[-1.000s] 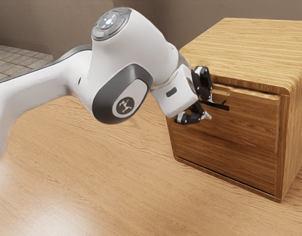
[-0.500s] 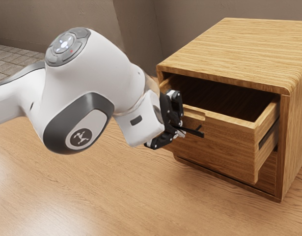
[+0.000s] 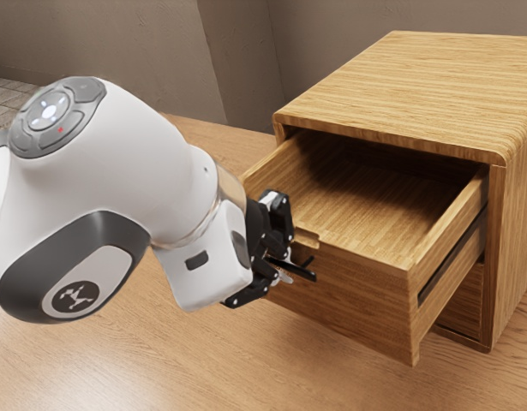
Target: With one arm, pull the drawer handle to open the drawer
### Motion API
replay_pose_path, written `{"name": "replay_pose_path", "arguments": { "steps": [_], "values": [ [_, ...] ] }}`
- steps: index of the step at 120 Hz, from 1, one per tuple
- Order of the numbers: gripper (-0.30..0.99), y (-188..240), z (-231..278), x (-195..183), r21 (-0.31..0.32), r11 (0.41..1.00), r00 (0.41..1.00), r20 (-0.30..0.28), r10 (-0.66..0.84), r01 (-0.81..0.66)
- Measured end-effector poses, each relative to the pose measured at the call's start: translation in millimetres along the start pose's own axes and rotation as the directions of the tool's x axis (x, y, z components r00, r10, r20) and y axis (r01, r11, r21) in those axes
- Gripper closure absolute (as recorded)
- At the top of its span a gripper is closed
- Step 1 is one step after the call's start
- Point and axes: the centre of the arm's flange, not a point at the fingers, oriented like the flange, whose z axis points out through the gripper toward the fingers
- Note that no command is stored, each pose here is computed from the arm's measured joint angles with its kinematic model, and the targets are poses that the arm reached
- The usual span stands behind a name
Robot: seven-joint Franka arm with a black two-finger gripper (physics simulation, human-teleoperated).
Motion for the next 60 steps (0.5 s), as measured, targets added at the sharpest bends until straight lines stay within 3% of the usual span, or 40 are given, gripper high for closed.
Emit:
{"name": "replay_pose_path", "arguments": {
  "steps": [26, 60],
  "values": [
    [0.69, 14.0, -9.7, -4.6, -0.025, 1.000, 1.000, 0.020, -0.018, 0.019],
    [0.79, 16.9, -24.2, -7.8, -0.013, 0.999, 0.999, 0.030, -0.041, 0.042]
  ]
}}
